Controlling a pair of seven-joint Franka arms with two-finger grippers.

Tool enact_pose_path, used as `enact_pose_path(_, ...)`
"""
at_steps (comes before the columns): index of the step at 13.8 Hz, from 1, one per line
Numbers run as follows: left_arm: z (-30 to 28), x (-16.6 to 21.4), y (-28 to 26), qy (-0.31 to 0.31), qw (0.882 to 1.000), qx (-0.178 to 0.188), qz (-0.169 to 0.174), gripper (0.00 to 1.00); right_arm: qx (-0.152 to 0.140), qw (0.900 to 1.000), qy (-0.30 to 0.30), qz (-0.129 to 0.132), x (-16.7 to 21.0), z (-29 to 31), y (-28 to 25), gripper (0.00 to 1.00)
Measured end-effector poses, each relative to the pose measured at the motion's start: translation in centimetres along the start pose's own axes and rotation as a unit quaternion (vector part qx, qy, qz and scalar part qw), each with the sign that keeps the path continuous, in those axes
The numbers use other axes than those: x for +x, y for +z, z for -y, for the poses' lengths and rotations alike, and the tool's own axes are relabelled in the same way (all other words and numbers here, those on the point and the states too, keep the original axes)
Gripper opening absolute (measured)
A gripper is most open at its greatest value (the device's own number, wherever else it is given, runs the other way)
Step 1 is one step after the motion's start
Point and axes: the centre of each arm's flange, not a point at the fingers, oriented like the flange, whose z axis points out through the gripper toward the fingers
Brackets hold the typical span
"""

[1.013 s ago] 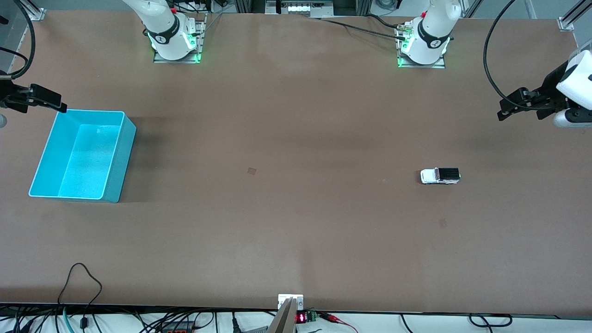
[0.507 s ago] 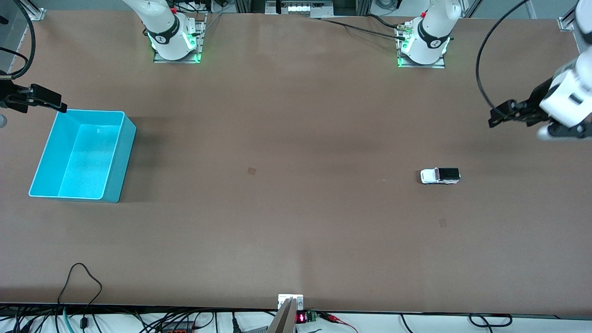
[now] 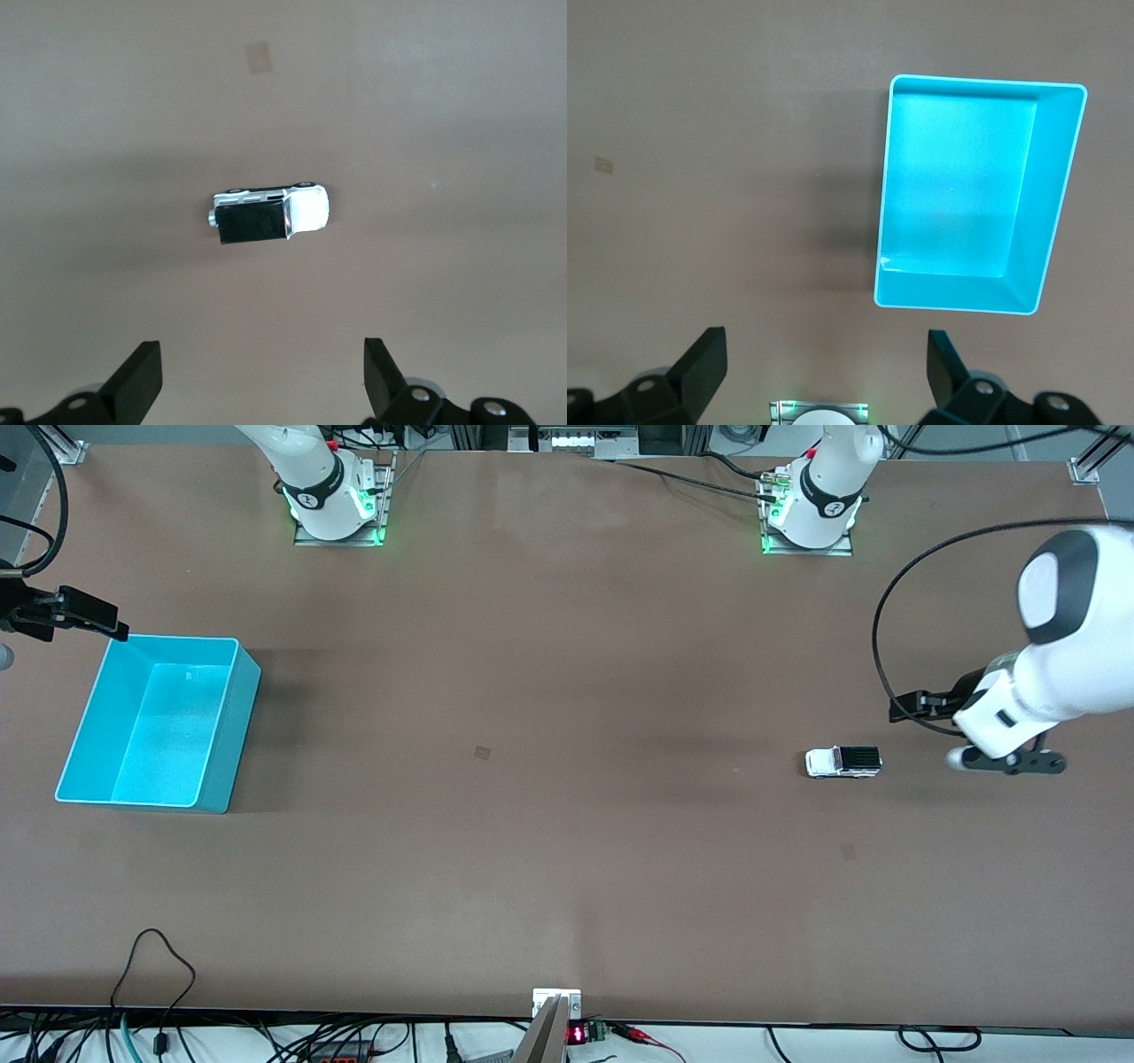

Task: Wind and store white jeep toy
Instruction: 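Move the left gripper over the white toy jeep, then lower the open left gripper onto the jeep's roof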

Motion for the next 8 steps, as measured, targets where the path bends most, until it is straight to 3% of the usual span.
enact_pose_path(4,0.4,1.7,3.9,0.112,0.994,0.0,-0.002,1.0,0.0,1.0,0.0,0.0,0.0,0.0,0.0,1.0)
enact_pose_path(8,0.9,1.3,9.4,0.236,0.971,0.008,-0.021,1.0,0.0,1.0,0.0,0.0,0.0,0.0,0.0,1.0)
